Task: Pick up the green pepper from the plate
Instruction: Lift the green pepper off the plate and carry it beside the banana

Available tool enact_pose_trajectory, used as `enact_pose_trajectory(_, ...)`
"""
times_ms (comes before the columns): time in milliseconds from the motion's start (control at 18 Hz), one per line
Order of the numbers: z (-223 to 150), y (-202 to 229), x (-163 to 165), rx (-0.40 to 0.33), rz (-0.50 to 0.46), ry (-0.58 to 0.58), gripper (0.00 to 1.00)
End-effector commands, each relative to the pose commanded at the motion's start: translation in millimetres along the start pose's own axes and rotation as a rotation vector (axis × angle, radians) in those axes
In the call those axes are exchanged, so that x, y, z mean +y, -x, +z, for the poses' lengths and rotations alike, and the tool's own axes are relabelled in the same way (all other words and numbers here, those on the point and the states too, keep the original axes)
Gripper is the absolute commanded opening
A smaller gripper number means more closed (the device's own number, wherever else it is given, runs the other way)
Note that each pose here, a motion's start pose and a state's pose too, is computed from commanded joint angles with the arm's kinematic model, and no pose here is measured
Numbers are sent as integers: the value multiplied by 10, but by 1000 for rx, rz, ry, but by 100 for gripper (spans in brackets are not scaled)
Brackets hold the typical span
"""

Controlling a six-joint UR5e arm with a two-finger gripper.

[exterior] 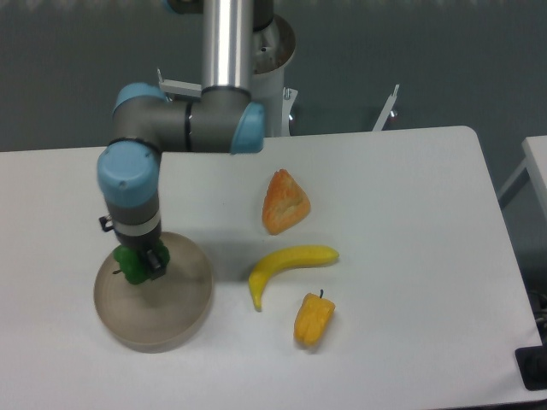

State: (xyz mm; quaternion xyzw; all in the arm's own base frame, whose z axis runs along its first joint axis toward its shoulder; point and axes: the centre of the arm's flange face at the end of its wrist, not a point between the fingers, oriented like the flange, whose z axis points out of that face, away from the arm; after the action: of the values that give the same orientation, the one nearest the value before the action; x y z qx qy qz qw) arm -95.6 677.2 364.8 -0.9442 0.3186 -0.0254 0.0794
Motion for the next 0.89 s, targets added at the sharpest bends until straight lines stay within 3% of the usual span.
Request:
enact_pose_trajectory(278,-546,517,764,-57,-122,-10,3)
enact_pose_trajectory(611,-843,1024,1599,-28,-22,56,4)
enact_pose_trajectory(889,-683,1416,2300,3,120,108,3)
